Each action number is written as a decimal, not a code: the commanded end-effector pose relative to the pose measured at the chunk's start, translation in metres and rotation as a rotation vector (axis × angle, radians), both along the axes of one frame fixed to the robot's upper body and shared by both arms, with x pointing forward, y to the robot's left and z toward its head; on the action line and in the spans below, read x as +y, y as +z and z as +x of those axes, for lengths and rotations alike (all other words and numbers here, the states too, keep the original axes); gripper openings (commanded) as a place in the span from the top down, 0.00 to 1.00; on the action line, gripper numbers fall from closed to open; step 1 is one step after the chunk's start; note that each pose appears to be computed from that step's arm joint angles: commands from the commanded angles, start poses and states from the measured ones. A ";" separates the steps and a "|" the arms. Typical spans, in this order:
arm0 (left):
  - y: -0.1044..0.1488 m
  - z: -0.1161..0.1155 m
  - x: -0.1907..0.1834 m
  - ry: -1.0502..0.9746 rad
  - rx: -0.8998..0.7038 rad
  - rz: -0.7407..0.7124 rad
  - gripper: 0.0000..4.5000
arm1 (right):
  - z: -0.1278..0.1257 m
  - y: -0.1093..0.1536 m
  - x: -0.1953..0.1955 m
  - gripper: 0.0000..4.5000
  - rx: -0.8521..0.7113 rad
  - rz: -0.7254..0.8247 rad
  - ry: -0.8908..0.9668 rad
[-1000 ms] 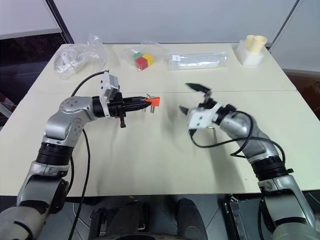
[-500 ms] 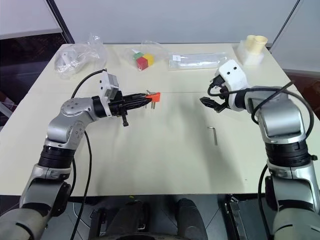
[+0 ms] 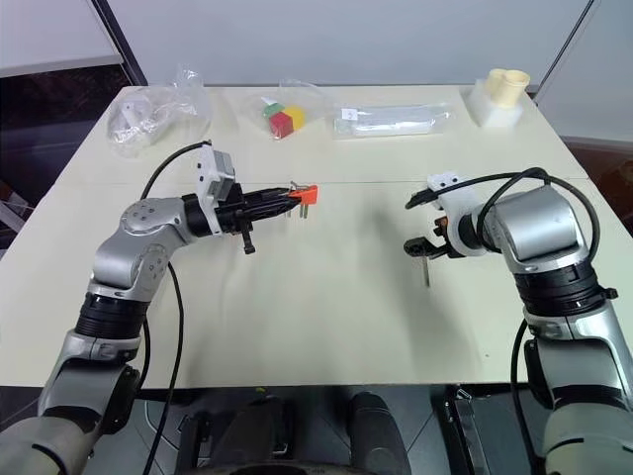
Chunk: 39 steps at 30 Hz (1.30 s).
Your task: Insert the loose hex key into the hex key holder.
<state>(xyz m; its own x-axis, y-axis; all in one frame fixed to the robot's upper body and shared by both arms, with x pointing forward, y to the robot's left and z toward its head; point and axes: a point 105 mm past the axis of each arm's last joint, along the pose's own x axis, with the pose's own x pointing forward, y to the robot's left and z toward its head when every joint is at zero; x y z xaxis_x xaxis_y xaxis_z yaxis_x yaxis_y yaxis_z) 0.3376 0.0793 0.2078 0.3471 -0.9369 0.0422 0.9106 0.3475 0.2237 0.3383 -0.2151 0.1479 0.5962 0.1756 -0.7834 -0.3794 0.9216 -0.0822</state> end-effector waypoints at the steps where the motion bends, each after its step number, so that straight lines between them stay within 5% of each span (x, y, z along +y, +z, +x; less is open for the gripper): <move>1: 0.010 -0.003 0.002 0.007 -0.047 0.001 1.00 | 0.002 -0.001 0.003 0.00 -0.022 0.001 -0.012; 14: 0.013 -0.003 0.003 0.015 -0.053 0.009 1.00 | 0.003 -0.032 -0.004 0.00 0.030 -0.036 -0.059; 17: 0.014 -0.005 0.004 0.016 -0.054 0.003 1.00 | 0.000 -0.035 -0.006 0.19 0.041 -0.046 -0.055; 24: 0.016 -0.005 0.004 0.021 -0.056 -0.002 1.00 | -0.003 -0.038 -0.007 0.98 0.055 -0.060 -0.043; 32: 0.015 -0.005 0.004 0.024 -0.060 -0.001 1.00 | -0.005 -0.037 -0.005 0.99 0.044 -0.057 -0.026; 39: 0.016 -0.004 0.003 0.020 -0.057 -0.007 1.00 | 0.032 0.039 0.027 0.99 -0.561 0.058 0.085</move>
